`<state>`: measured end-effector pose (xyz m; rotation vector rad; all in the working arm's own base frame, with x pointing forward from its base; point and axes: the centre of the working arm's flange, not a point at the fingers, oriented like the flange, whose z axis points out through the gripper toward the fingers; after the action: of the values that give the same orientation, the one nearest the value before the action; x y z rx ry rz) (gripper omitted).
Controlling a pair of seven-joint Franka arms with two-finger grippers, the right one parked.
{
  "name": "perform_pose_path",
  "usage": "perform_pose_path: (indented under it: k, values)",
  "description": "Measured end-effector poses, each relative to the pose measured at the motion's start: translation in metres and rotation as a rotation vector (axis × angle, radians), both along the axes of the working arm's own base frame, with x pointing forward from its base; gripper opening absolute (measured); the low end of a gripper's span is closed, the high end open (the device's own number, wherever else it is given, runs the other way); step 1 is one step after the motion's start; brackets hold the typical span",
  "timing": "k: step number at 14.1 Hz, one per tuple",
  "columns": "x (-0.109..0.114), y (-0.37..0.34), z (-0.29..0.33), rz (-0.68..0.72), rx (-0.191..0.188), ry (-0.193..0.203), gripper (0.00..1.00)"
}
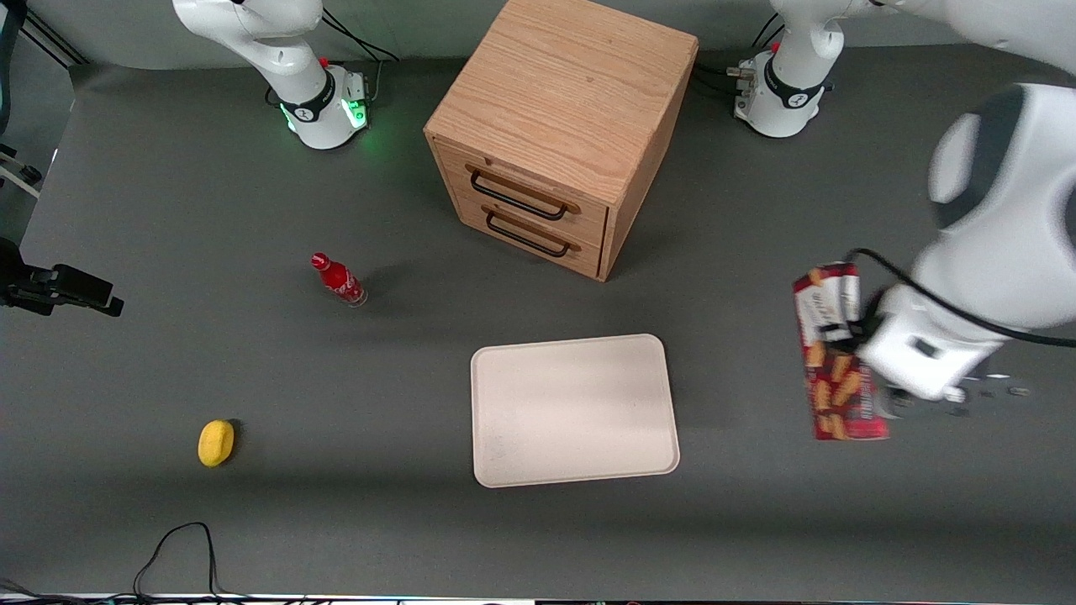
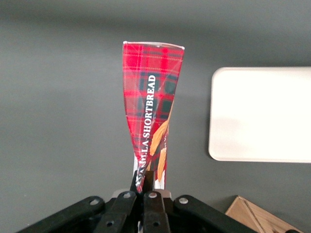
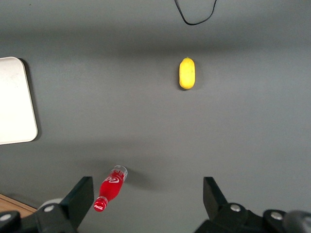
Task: Place red cookie box on tray
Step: 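Carry the held cookie box over the white tray's edge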
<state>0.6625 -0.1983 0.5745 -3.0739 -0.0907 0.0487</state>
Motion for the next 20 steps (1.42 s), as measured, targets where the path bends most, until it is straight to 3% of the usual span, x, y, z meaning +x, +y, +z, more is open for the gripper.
perform_pose_path:
  k: [4, 8, 12, 18, 20]
  values:
    - [-0.028, -0.08, -0.002, -0.091, 0.006, -0.002, 0.02]
    - [-0.044, -0.121, -0.013, -0.05, 0.014, -0.001, 0.02]
    - [-0.027, -0.133, -0.055, -0.036, 0.002, -0.022, 0.02]
    - [0.003, -0.144, -0.176, -0.043, -0.041, -0.04, 0.02]
    - [0.007, -0.141, -0.214, -0.037, -0.049, -0.029, 0.02]
